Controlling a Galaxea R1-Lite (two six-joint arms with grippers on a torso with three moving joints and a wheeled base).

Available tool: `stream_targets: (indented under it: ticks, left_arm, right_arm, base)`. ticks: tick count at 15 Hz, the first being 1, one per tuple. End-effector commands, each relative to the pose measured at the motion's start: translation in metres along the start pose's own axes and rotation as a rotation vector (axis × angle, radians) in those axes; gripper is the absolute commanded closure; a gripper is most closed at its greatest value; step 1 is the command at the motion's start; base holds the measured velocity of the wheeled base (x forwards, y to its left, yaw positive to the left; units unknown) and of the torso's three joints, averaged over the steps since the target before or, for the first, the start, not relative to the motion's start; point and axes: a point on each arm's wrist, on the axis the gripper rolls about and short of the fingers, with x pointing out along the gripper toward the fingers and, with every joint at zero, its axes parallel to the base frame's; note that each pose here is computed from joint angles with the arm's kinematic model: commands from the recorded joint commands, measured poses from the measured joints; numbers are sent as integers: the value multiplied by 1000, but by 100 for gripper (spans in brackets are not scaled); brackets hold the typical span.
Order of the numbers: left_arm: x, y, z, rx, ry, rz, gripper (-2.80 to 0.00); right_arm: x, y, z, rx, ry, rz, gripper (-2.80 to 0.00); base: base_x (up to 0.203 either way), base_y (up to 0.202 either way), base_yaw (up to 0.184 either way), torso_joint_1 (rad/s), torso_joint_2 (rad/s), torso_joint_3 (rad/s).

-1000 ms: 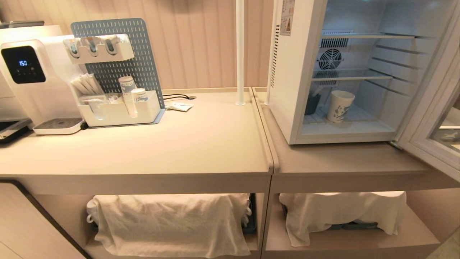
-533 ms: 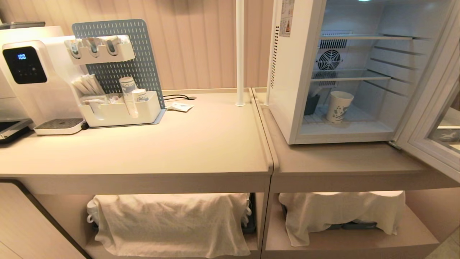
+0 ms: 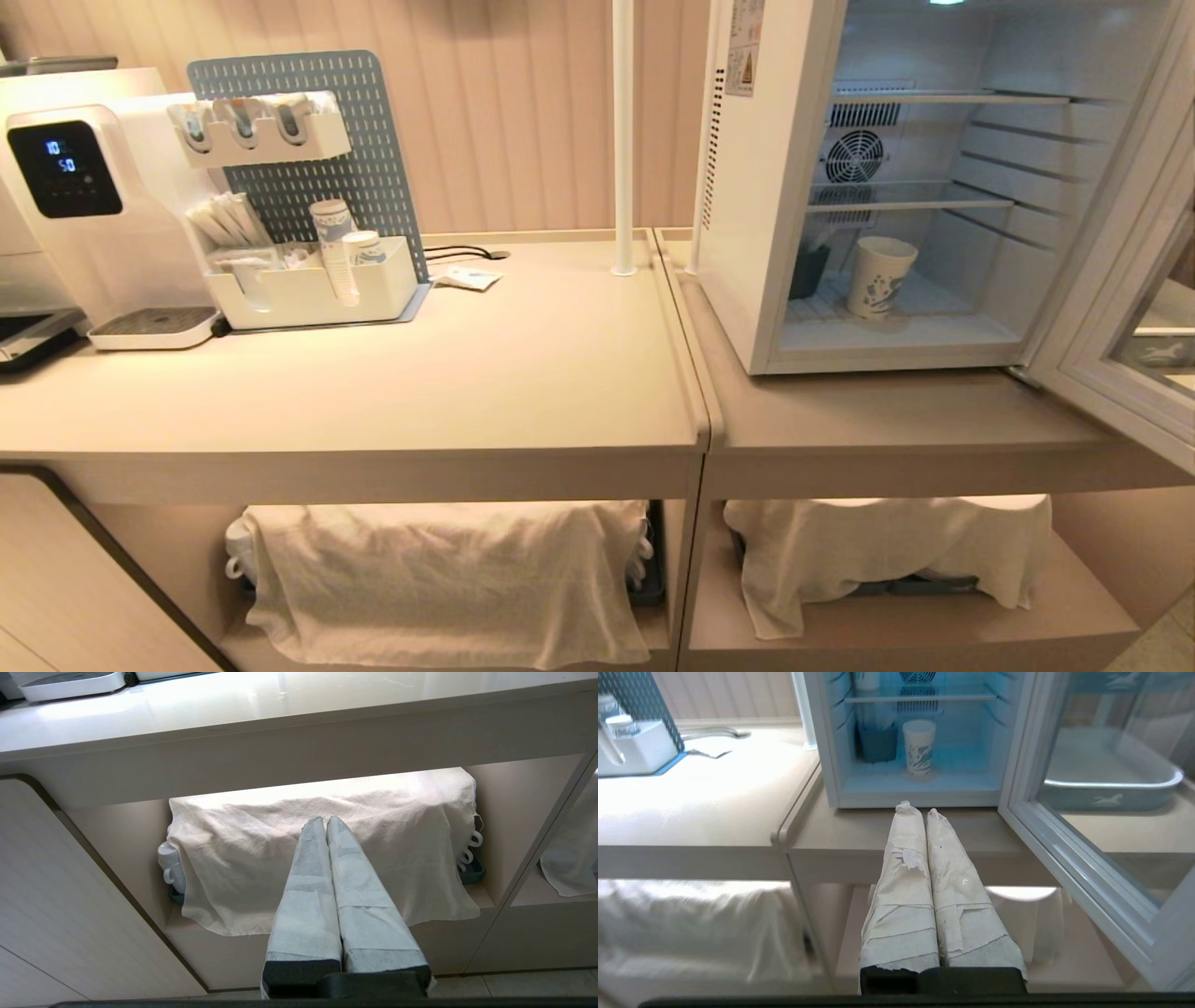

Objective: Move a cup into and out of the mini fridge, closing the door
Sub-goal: Take the paper cup out of the freezer

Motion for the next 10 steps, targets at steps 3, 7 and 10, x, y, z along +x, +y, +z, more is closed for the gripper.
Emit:
stream_targets:
  ticks: [3,7,10]
  left_arm:
    - [0,0,0,-1,1,0,0]
    - [0,0,0,-21,2,8,0]
    - [0,0,0,-42,2,11,0]
  right_arm:
    - [125,-4,49,98,502,34,0]
    - [212,7,29,245,768,91,0]
    - [279,14,-8,299,820,105,0]
  base:
    - [0,0,0,0,0,0]
    - [0,0,0,0,0,0]
    - [0,0,0,0,0,0]
